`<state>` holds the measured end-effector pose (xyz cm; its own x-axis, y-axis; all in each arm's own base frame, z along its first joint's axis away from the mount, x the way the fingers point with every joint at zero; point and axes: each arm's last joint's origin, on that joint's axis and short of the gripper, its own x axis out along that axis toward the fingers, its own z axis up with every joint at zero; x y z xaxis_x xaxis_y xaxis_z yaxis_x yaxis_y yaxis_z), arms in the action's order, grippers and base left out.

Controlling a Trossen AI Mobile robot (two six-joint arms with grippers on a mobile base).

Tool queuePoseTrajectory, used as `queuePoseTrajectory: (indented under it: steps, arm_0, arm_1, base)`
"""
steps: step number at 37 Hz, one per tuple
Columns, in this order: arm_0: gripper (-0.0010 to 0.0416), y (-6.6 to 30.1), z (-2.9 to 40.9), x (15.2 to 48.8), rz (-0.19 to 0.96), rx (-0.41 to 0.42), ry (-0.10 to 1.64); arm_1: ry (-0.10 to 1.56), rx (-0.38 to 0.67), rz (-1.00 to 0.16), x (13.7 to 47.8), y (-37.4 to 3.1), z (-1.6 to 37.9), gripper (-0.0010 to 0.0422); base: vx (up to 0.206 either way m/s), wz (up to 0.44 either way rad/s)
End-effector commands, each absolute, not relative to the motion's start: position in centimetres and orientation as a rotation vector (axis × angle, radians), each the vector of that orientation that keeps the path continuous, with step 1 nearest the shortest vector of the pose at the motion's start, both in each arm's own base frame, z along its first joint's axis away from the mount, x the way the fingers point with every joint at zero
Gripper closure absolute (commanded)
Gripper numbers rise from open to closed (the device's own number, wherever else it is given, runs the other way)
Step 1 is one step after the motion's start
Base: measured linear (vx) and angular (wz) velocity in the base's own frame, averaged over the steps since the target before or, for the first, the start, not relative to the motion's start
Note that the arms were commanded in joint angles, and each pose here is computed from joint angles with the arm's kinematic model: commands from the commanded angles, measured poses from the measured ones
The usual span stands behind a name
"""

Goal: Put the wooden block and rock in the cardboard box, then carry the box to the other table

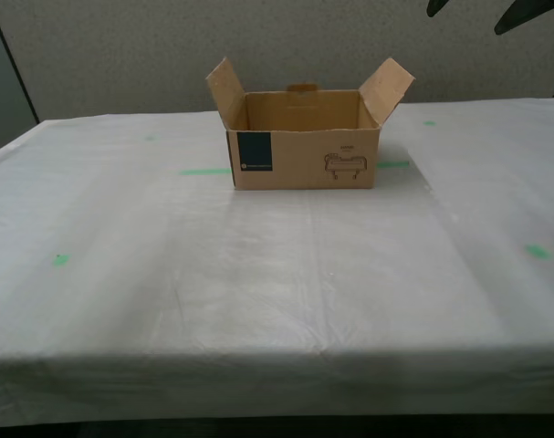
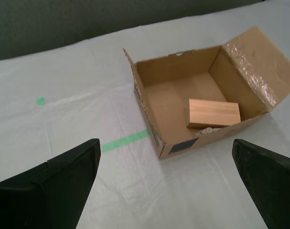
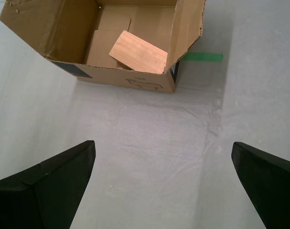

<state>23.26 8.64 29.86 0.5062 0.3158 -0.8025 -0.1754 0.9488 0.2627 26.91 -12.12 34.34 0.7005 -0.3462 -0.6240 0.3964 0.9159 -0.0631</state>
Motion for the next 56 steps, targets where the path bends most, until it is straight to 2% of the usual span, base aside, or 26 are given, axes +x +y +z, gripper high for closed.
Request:
queuePoseTrajectory:
  steps: [1, 19, 27, 42, 56]
  arm_0:
    - [0.0007, 8.6, 29.9, 23.3, 0.295, 0.154, 0.993]
    - [0.0007, 8.6, 29.9, 23.3, 0.295, 0.155, 0.993]
    - [0.0007, 8.6, 29.9, 23.3, 0.295, 0.155, 0.993]
    - [0.0007, 8.6, 29.9, 23.3, 0.295, 0.155, 0.993]
    - [0.0007, 8.6, 29.9, 23.3, 0.295, 0.155, 0.993]
  arm_1:
    - [0.639, 0.07, -0.416, 26.7, -12.0, 35.0, 0.0034]
    - [0.565, 0.032, -0.415, 26.6, -12.0, 35.8, 0.0034]
    - [0.501, -0.025, -0.411, 26.0, -11.7, 34.1, 0.0034]
    - [0.568, -0.004, -0.406, 25.5, -11.5, 30.6, 0.0034]
    - [0.579, -0.001, -0.405, 25.4, -11.5, 30.3, 0.0034]
  base:
    - [0.0, 0.0]
    - [0.0, 0.0]
    - [0.0, 0.0]
    - [0.0, 0.0]
    - [0.0, 0.0]
